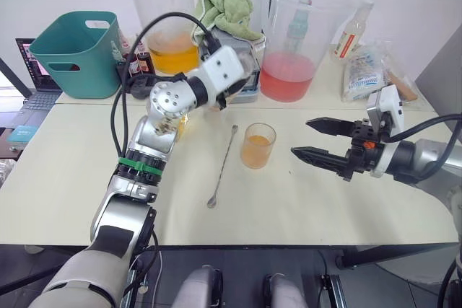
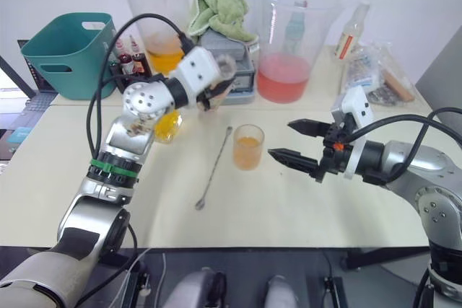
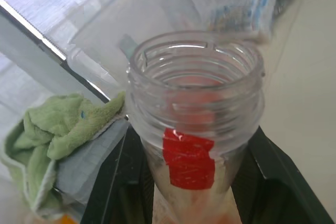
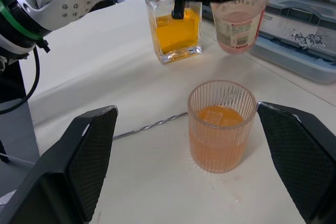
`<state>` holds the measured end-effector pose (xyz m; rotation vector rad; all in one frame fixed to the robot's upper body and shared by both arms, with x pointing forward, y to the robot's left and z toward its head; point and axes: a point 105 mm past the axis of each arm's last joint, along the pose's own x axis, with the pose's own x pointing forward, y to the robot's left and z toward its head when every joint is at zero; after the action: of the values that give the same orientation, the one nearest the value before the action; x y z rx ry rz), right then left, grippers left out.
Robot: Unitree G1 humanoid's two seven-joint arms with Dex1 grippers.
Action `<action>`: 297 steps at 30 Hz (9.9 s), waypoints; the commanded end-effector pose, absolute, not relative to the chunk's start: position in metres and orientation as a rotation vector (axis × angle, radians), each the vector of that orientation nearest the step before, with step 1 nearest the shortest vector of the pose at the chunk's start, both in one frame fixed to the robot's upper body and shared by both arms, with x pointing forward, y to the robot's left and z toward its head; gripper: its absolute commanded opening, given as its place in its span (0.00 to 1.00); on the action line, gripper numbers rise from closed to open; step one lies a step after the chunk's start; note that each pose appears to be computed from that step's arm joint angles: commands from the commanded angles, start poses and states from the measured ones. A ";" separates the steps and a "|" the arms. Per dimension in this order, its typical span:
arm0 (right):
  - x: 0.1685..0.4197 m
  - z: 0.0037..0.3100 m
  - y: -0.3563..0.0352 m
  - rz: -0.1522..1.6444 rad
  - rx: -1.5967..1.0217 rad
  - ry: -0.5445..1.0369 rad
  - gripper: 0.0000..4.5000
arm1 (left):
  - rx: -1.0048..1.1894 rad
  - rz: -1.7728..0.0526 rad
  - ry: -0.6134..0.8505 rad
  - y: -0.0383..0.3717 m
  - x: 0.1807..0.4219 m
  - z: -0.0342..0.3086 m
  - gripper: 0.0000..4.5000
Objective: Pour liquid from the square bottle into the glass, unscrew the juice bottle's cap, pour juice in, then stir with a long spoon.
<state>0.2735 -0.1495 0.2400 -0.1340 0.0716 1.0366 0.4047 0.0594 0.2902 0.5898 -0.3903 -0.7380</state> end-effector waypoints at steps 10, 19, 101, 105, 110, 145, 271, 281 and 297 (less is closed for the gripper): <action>0.292 0.260 -0.156 1.120 -0.169 0.027 1.00 | 0.118 -0.769 -0.210 0.117 0.362 0.304 0.32; 0.288 0.260 -0.156 1.288 -0.138 0.061 1.00 | 0.126 -0.701 -0.044 0.168 0.315 0.279 0.32; 0.300 0.236 -0.179 1.181 -0.180 0.121 1.00 | 0.247 -0.711 -0.178 0.171 0.303 0.302 0.99; 0.303 0.232 -0.184 1.151 -0.171 0.120 1.00 | 0.243 -0.692 -0.179 0.173 0.300 0.291 0.99; 0.301 0.216 -0.212 1.053 -0.169 0.122 1.00 | 0.295 -0.704 0.003 0.186 0.288 0.216 0.99; 0.240 0.204 -0.236 0.940 -0.145 0.076 1.00 | 0.156 -0.676 0.184 0.101 0.303 0.116 0.99; 0.252 0.204 -0.159 1.266 -0.231 0.083 1.00 | 0.386 -0.680 0.623 0.219 0.258 0.084 0.39; 0.251 0.219 -0.157 1.268 -0.208 0.022 1.00 | 0.402 -0.677 0.595 0.217 0.264 0.089 0.00; 0.260 0.277 -0.142 1.308 0.203 -0.083 1.00 | 0.234 -0.709 -0.074 0.179 0.303 0.218 0.00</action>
<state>0.2601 -0.1398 0.2677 0.1663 -0.0581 1.3293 0.3061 0.1806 0.1979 0.2161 0.0159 -0.7122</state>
